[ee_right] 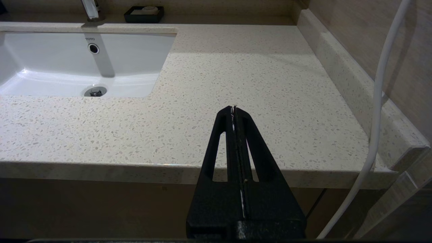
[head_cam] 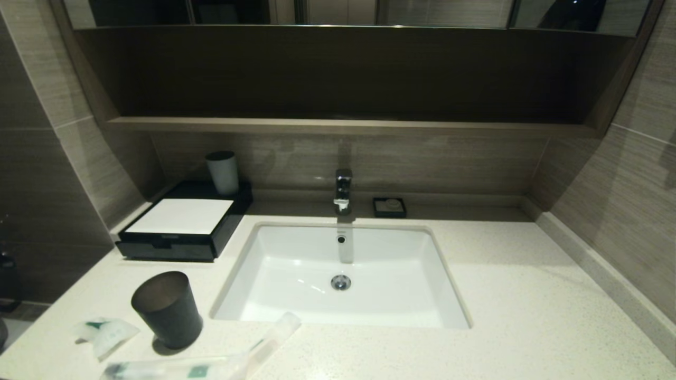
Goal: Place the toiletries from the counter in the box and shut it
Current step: Pick up the cup
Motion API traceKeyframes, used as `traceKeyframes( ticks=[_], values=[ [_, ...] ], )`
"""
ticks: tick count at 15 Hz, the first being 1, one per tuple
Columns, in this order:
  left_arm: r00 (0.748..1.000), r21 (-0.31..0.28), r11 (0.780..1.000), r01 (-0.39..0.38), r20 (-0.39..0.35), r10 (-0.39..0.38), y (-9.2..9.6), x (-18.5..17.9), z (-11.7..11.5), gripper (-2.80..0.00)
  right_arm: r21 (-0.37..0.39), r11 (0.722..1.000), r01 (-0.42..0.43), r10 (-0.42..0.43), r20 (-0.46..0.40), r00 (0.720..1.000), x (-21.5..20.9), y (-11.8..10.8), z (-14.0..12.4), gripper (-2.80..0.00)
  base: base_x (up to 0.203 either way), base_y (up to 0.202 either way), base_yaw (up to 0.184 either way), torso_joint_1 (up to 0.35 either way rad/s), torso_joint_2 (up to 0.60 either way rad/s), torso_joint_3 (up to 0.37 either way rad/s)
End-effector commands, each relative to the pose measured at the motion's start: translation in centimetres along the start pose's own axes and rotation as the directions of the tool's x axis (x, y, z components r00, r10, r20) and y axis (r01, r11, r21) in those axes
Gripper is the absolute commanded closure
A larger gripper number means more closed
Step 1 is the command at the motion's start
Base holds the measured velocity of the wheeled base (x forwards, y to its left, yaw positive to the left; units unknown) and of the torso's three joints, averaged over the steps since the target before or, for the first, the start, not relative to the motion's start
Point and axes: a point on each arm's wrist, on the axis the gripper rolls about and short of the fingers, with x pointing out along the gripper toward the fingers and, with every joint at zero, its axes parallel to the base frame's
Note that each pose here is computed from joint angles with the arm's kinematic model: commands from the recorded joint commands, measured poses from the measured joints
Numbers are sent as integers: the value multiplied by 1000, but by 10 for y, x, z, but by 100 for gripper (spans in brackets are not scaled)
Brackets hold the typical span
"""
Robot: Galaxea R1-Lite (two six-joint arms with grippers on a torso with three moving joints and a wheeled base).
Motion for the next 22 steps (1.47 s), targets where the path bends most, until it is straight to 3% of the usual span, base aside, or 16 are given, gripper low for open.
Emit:
traceKeyframes(
  ticks=[1,4,6,8,10,13,15,20,22],
  values=[
    [993,39,999,-18,-116,22,-7,30,-6,0,0,1000,0,0,-1,1000,0,0,0,0,0,0,0,0,0,0],
    [990,100,995,4,-140,10,-9,36,-28,0,0,1000,0,0,-1,1000,0,0,0,0,0,0,0,0,0,0],
    [998,102,994,32,-64,-26,-14,43,-33,0,0,1000,0,0,1,1000,0,0,0,0,0,0,0,0,0,0],
    [999,98,994,38,-38,-34,-18,50,-34,0,0,1000,0,0,1,1000,0,0,0,0,0,0,0,0,0,0],
    [997,105,993,45,-60,-39,-21,55,-35,0,0,1000,0,0,1,1000,0,0,0,0,0,0,0,0,0,0],
    [985,143,981,133,-127,-115,-32,62,-54,0,0,1000,0,0,0,1000,0,0,0,0,0,0,0,0,0,0],
    [983,143,974,173,-88,-162,-42,73,-69,0,0,1000,0,0,1,1000,0,0,0,0,0,0,0,0,0,0],
    [987,116,980,162,-18,-161,-50,98,-100,0,0,1000,0,0,1,1000,0,0,0,0,0,0,0,0,0,0],
    [995,126,988,85,49,-92,-49,98,-99,0,0,1000,0,0,1,1000,0,0,0,0,0,0,0,0,0,0]
  ],
)
